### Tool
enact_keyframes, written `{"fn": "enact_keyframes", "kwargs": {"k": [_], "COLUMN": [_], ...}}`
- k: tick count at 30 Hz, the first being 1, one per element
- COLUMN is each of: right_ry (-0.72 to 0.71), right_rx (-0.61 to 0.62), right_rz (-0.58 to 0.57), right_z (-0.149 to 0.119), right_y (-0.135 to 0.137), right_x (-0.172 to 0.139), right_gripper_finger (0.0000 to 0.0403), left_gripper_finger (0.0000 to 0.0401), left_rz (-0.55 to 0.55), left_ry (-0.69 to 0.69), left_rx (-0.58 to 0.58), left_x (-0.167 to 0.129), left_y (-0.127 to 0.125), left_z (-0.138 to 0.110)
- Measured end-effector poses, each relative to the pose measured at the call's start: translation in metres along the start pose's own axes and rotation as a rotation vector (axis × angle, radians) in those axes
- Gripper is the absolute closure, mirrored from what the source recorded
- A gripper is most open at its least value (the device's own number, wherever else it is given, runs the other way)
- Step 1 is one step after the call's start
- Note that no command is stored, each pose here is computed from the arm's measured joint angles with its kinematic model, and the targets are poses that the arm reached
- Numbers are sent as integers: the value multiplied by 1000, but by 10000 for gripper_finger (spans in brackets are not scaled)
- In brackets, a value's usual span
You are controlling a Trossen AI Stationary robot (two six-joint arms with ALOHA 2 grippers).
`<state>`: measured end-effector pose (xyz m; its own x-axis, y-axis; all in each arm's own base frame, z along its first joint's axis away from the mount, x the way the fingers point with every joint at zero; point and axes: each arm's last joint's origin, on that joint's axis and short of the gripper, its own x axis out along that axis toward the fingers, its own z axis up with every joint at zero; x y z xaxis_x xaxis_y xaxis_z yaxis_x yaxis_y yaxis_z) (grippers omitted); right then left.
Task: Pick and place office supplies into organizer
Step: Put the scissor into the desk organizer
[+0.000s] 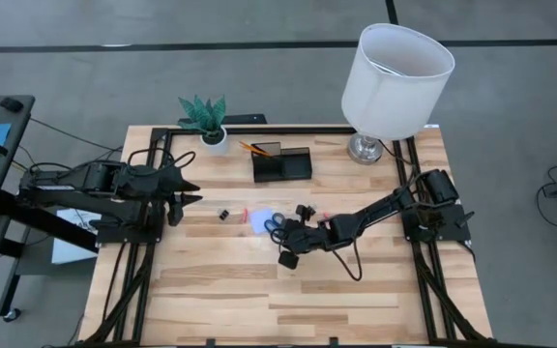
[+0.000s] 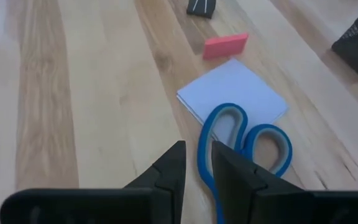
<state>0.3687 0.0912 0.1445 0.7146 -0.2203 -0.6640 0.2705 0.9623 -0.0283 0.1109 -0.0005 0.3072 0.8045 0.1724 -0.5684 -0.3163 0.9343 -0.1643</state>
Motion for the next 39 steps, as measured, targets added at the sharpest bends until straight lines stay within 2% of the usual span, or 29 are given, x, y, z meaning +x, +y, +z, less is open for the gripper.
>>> {"fn": "enact_keyframes", "kwargs": {"k": [15,21,28,32,34,39], "right_ry": [-33,-29,11,87,79,172], "right_rx": [-9,47,51,31,24,-26], "right_rz": [2,2,10,22,37,-6], "right_z": [4,5,9,4,9,4], "right_y": [0,-3,-3,0,4,5], "right_x": [0,2,2,12,18,30], "right_gripper_finger": [333,329,298,271,257,234], "left_gripper_finger": [275,275,275,275,275,275], "left_rz": [0,0,0,0,0,0], "left_ry": [0,0,0,0,0,0], "left_rx": [0,0,0,0,0,0], "left_x": [0,0,0,0,0,0], "left_y": [0,0,0,0,0,0], "left_z": [0,0,0,0,0,0]}}
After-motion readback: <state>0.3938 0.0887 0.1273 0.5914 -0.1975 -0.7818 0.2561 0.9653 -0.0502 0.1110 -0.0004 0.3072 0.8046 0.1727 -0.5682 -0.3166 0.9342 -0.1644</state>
